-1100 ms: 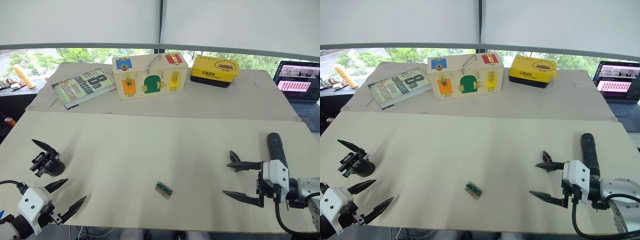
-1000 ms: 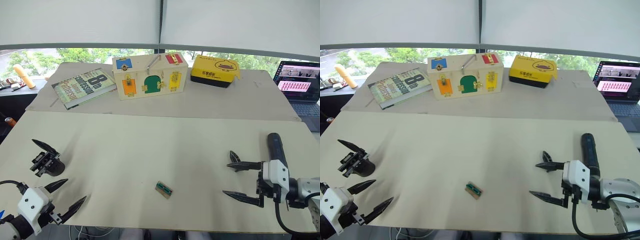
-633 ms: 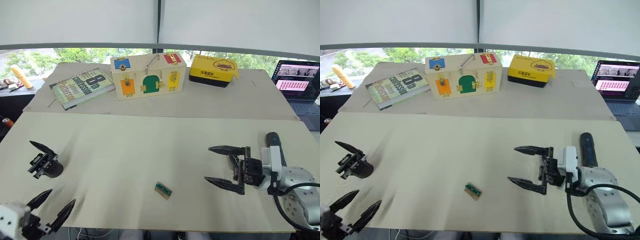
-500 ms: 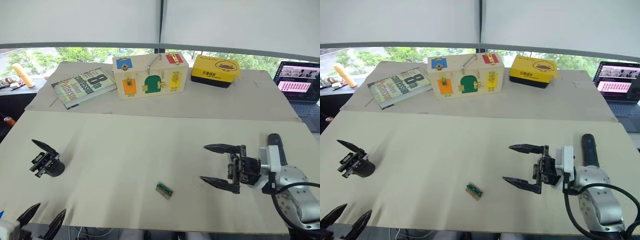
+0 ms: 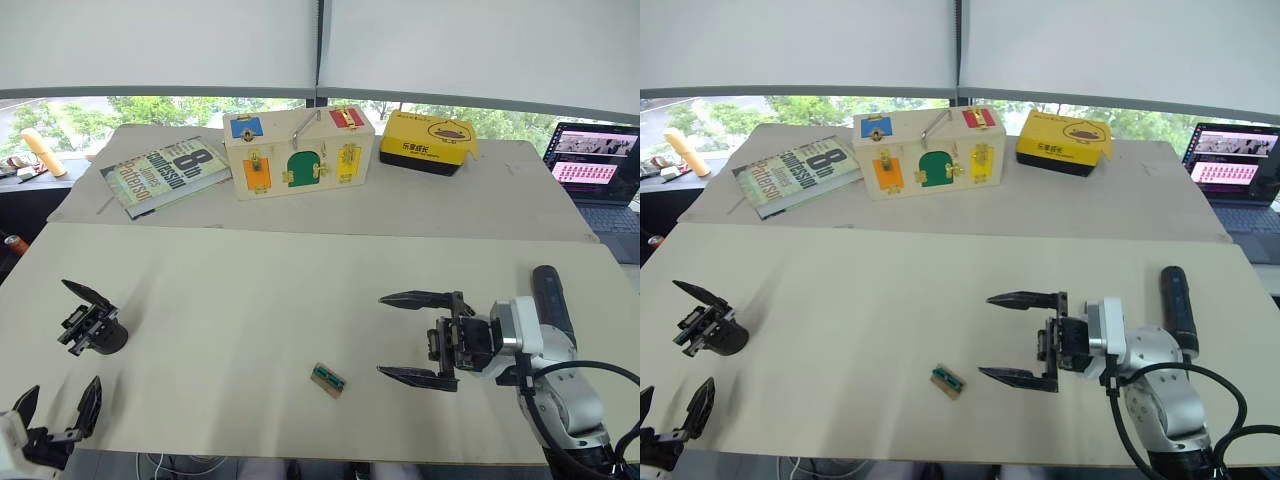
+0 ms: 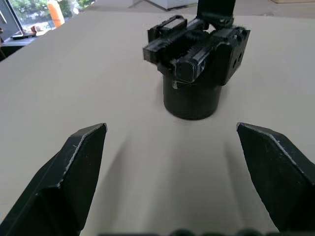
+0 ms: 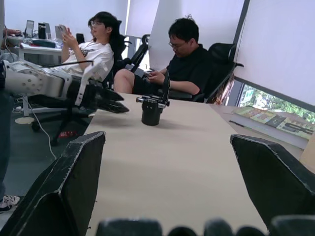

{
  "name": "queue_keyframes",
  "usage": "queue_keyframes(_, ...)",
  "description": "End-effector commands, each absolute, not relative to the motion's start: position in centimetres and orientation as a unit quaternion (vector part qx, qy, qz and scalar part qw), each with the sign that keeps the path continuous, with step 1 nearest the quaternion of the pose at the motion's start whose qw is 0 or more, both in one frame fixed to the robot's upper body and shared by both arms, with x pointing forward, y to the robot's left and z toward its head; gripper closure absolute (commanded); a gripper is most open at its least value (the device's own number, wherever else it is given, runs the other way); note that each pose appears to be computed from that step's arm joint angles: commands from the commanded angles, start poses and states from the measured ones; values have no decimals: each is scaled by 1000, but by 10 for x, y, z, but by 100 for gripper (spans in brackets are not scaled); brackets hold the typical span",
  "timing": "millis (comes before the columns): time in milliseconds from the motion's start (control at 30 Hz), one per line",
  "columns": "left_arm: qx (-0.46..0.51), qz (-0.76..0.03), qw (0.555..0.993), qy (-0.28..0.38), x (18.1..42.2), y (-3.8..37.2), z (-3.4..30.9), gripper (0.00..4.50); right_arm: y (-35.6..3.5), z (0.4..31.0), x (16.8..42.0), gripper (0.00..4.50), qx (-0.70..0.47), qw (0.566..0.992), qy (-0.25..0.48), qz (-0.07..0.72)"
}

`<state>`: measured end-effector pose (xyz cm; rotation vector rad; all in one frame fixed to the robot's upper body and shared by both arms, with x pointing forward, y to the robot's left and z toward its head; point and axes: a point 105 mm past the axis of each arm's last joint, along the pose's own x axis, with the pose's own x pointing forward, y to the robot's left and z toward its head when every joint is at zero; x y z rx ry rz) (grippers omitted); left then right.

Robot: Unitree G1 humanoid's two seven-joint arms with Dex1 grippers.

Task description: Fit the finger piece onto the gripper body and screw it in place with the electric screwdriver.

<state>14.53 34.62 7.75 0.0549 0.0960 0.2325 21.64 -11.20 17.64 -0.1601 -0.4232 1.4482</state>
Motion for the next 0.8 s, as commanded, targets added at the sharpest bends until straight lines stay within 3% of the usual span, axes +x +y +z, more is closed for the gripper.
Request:
queue_keyframes(33,29,124,990,59,155,349,71,3,-109,182,215,0,-84,720,-209,657)
queue_keyframes(433,54,83,994,47,206,347,70,3,-108,187,214,0,-98,726,-211,647)
queue_keyframes(700,52,72,993,73,213,348,56,3,-111,186,211,0,-103,731,-211,641)
queue_keyframes(800,55,78,992,81,211,352,51,72,-113,186,213,0,-103,738,-209,633)
